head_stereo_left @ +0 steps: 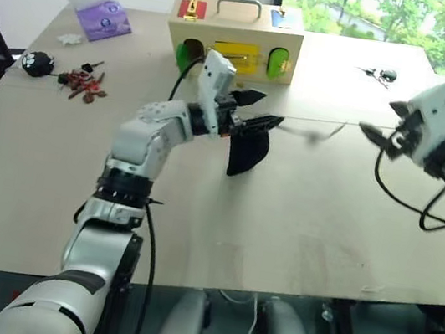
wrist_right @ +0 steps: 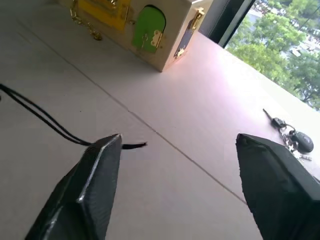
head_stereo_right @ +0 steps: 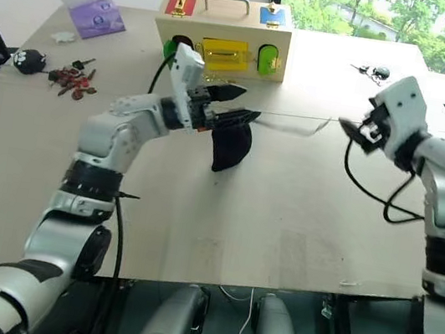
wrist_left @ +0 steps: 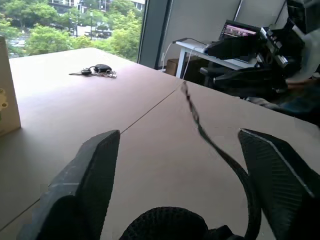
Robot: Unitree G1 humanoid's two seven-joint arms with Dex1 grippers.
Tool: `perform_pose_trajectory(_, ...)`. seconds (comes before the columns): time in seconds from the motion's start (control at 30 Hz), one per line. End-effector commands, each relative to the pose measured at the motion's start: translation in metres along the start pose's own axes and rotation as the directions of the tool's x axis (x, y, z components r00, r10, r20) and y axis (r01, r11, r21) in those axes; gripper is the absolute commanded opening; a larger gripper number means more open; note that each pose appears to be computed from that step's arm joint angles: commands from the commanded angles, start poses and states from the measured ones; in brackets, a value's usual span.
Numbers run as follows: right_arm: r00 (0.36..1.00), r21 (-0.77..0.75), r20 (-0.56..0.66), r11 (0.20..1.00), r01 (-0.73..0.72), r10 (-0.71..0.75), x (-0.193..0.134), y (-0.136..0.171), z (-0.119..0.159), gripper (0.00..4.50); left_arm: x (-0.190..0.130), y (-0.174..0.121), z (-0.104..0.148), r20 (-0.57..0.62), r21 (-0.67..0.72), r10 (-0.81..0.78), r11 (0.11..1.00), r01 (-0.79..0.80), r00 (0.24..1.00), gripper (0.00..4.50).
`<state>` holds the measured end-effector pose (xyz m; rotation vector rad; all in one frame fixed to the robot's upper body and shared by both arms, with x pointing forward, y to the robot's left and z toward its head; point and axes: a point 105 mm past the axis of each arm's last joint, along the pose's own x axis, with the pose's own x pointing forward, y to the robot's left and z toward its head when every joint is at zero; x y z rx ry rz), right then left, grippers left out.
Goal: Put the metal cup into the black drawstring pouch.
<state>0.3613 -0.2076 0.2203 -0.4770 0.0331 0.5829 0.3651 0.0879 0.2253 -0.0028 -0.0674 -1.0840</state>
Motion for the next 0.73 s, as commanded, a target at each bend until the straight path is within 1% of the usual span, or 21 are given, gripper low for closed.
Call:
perform_pose_trajectory(0.03,0.998,0.014,0.047,0.999,-0.053,0.052,-0.031,0.018,0.005,4.45,-0.032,-0.009,0.012,0.037,0.007,0.038,0.999,-0.038,0.999,4.5)
perform_pose_trajectory(0.07,0.997,0.025,0.04,0.997,-0.066,0.065,-0.038,0.025,-0.001,4.45,-0.042,-0.011,0.009,0.034,-0.004,0.065,0.998,-0.065,0.997,4.5)
perform_pose_trajectory(0.1,0.996,0.051,0.05,0.996,-0.071,0.069,-0.046,0.035,-0.006,4.45,-0.056,-0.012,0.0,0.009,-0.009,0.112,0.994,-0.112,0.994,4.5)
perform_pose_trajectory(0.17,0.994,0.077,0.084,0.994,-0.081,0.075,-0.057,0.052,-0.01,4.45,-0.08,-0.017,-0.013,-0.016,-0.017,0.197,0.98,-0.197,0.98,4.5)
perform_pose_trajectory(0.2,0.992,0.079,0.097,0.993,-0.086,0.079,-0.06,0.058,-0.01,4.45,-0.087,-0.02,-0.016,-0.019,-0.019,0.222,0.975,-0.222,0.975,4.5)
perform_pose_trajectory(0.27,0.992,0.088,0.107,0.993,-0.082,0.073,-0.065,0.066,-0.013,4.45,-0.098,-0.024,-0.021,-0.017,-0.035,0.261,0.965,-0.262,0.965,4.5)
perform_pose_trajectory(0.4,0.995,0.163,0.099,0.985,-0.046,0.03,-0.074,0.082,-0.027,4.45,-0.135,-0.034,-0.042,-0.074,-0.072,0.38,0.92,-0.385,0.922,4.5)
perform_pose_trajectory(0.53,0.998,0.18,0.066,0.984,-0.016,0.004,-0.081,0.089,-0.038,4.45,-0.162,-0.041,-0.056,-0.121,-0.089,0.453,0.881,-0.464,0.883,4.5)
perform_pose_trajectory(0.73,0.999,0.185,0.047,0.983,-0.007,-0.002,-0.088,0.087,-0.046,4.45,-0.181,-0.046,-0.062,-0.146,-0.099,0.501,0.851,-0.516,0.853,4.5)
